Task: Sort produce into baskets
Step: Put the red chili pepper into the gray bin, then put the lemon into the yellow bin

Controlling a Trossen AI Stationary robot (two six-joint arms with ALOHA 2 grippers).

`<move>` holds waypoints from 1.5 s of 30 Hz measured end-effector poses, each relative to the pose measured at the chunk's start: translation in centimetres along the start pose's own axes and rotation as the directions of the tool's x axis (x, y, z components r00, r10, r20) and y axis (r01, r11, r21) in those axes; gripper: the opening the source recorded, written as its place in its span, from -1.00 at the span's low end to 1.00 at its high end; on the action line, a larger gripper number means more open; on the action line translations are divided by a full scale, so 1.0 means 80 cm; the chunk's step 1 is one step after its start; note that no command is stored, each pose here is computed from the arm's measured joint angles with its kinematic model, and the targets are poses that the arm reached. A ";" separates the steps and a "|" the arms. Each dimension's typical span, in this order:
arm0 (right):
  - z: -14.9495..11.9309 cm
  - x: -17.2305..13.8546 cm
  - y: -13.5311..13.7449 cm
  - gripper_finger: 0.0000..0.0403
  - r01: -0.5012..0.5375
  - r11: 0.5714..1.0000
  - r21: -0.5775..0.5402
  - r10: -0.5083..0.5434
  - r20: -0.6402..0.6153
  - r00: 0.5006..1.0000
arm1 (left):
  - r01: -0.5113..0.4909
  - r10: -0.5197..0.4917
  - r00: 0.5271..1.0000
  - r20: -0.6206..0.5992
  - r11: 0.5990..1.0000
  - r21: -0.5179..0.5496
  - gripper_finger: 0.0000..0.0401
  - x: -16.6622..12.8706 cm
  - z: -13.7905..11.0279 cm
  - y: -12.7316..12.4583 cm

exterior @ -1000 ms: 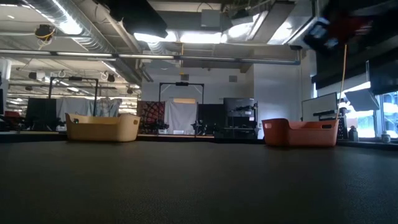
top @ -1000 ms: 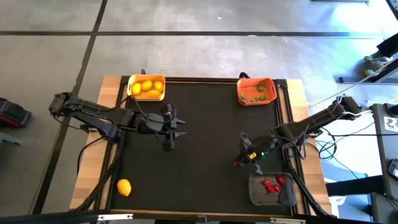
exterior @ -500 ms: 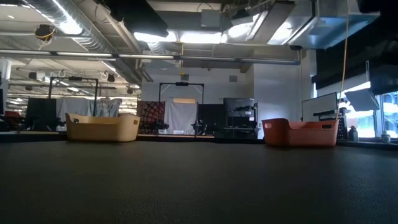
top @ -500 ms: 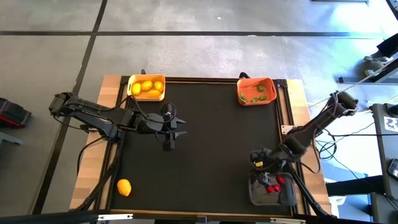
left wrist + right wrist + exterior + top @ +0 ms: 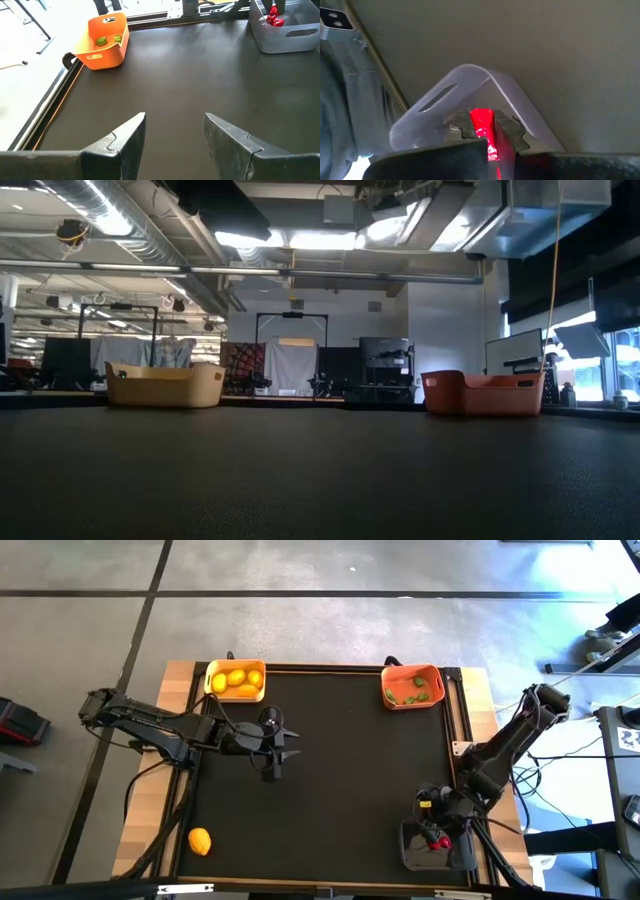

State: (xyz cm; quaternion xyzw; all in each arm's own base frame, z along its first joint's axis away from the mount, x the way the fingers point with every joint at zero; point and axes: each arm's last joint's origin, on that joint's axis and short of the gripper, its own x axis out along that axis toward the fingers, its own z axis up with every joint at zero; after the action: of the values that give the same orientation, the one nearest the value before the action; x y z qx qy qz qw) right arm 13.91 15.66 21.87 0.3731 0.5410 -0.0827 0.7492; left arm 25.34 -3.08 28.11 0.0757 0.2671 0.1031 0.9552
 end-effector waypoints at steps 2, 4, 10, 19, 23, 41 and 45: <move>-0.002 0.004 0.000 -0.97 0.014 1.000 0.006 -0.014 -0.004 1.000 | 0.000 0.000 1.000 0.000 1.000 0.000 -0.03 0.000 0.000 0.000; -0.002 0.008 0.001 -0.97 0.025 1.000 0.006 -0.025 -0.009 1.000 | 0.000 0.000 1.000 0.000 1.000 0.000 -0.03 0.000 0.000 0.000; -0.003 0.014 0.001 -0.96 0.047 0.999 0.004 -0.047 -0.013 0.999 | 0.000 0.000 1.000 0.000 1.000 0.000 -0.03 0.000 0.000 0.000; -0.004 0.013 0.001 -0.52 0.040 0.999 0.000 -0.040 -0.041 0.998 | 0.000 0.000 1.000 0.000 1.000 -0.001 -0.03 0.000 0.000 0.000; -0.004 0.010 0.006 -0.39 -0.012 1.000 0.004 0.013 -0.078 0.997 | 0.000 0.000 1.000 0.000 1.000 -0.001 -0.03 0.000 0.000 0.000; 0.012 -0.030 0.008 -0.36 -0.120 0.974 -0.192 0.168 0.252 0.953 | 0.043 -0.088 0.958 -0.274 0.985 -0.166 -0.03 -0.011 -0.036 -0.016; 0.022 -0.030 0.006 -0.36 -0.052 0.964 -0.262 0.144 0.346 0.927 | 0.063 -0.139 0.931 -0.336 0.972 -0.227 -0.03 -0.018 -0.045 -0.026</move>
State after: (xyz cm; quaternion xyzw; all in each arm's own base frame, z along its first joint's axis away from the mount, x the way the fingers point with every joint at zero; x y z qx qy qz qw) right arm 14.53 14.21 24.45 0.2819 0.3802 -0.0438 0.8798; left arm 22.62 -5.13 25.37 -0.0603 0.4235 0.0934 0.8990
